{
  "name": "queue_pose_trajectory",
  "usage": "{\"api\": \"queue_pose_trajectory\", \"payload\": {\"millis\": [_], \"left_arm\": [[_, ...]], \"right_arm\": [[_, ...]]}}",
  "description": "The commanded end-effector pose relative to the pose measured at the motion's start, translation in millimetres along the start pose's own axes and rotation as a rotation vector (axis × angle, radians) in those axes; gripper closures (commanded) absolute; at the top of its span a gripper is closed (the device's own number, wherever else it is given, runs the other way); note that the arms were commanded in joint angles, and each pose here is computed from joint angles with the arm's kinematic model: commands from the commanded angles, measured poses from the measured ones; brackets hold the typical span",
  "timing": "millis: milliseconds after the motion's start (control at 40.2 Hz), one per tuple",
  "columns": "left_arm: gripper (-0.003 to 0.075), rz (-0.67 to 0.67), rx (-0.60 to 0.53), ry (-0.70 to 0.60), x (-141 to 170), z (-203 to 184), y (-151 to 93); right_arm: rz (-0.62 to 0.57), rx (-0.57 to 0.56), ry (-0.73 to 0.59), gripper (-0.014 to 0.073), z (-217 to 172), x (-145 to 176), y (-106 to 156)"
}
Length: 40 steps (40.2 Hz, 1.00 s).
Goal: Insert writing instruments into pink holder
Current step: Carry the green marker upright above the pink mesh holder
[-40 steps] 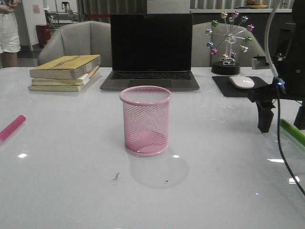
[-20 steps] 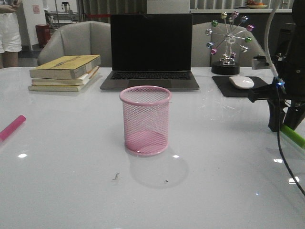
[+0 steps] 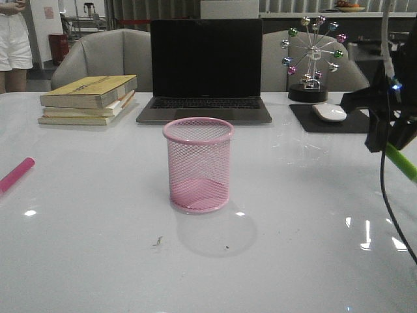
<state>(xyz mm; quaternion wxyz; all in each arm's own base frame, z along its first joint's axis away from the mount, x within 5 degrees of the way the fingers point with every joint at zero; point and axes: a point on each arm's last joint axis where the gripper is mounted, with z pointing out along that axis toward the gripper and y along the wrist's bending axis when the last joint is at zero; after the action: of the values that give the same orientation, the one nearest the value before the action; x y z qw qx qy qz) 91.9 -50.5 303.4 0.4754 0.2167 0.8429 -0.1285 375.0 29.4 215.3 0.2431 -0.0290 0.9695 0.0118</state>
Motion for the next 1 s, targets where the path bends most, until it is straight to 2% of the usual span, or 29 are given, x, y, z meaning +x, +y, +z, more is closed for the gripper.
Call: {"api": "queue_pose_trajectory", "payload": {"millis": [0,274,572,771,970], "left_arm": [[0.0194,-0.003,0.007,-0.094,-15,-4,-1],[0.0194,-0.003,0.007,-0.094,-15,-4,-1],[0.0194,-0.003,0.007,-0.094,-15,-4,-1],[0.0194,-0.003,0.007,-0.094,-15,-4,-1],[0.0194,-0.003,0.007,-0.094,-15,-4,-1]], "right_arm": [[-0.033,-0.029,-0.265,0.0434,-53,-5,13],[-0.133,-0.166,-0.684,0.0434,-117,36,58],[-0.219,-0.43,-1.134,0.0434,-156,55,121],[-0.213,-0.535,-1.363,0.0434,-146,50,148],[-0.264,-0.575,-1.434,0.0434,-110,51,164]]}}
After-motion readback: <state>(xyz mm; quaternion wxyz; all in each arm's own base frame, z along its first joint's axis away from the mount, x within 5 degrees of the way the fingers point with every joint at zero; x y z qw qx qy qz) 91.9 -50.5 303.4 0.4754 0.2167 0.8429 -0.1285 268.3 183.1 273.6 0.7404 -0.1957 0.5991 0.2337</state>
